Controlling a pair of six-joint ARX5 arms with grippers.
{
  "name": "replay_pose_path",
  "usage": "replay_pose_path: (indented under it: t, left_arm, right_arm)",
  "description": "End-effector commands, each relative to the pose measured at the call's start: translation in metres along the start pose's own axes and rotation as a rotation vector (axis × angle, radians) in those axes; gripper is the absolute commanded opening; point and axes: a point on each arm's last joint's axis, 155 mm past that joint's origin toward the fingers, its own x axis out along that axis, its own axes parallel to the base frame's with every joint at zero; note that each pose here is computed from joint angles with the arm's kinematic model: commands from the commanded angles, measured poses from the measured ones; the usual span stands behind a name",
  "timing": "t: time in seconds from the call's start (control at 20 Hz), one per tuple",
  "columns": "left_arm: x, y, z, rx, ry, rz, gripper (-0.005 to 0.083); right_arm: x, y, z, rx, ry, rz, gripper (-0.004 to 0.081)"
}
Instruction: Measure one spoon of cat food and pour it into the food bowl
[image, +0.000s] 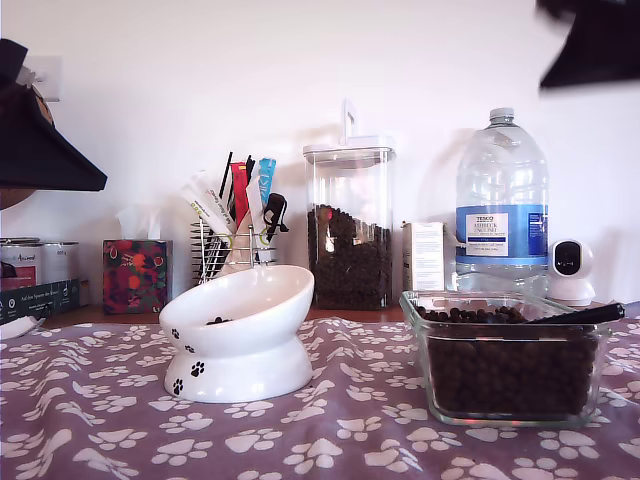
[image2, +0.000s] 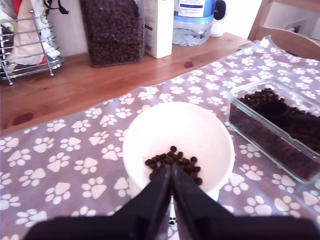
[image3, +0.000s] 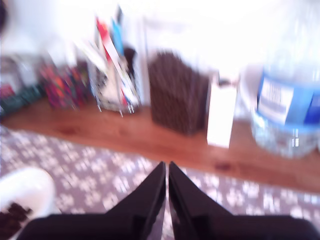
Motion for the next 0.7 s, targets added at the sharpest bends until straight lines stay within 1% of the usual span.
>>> replay_pose_path:
  t: [0.0, 0.15, 0.35, 0.5, 0.65]
  left_arm:
    - [-0.004, -0.005, 0.008, 0.006, -0.03, -0.02, -0.002]
    - [-0.013, -0.01, 0.02, 0.019, -0.076, -0.027, -0.002]
    - [-0.022, -0.014, 0.02, 0.023, -0.072, -0.029, -0.0019]
    - [-0.022, -0.013, 0.01, 0.01, -0.032, -0.028, -0.0019]
    - [-0.022, -0.013, -0.005, -0.007, 0.026, -0.026, -0.0019]
  right_arm:
    - [-0.017, 0.004, -0.002, -0.022, 0.009, 0.01, -0.001]
    - [-0.043, 0.009, 0.001, -0.041, 0.005, 0.026, -0.001]
    - [-0.062, 0.01, -0.002, -0.023, 0.017, 0.025, -0.001]
    - [-0.064, 0.01, -0.018, -0.022, 0.078, 0.029, -0.001]
    - [-0.067, 0.012, -0.042, -0.019, 0.173, 0.036, -0.001]
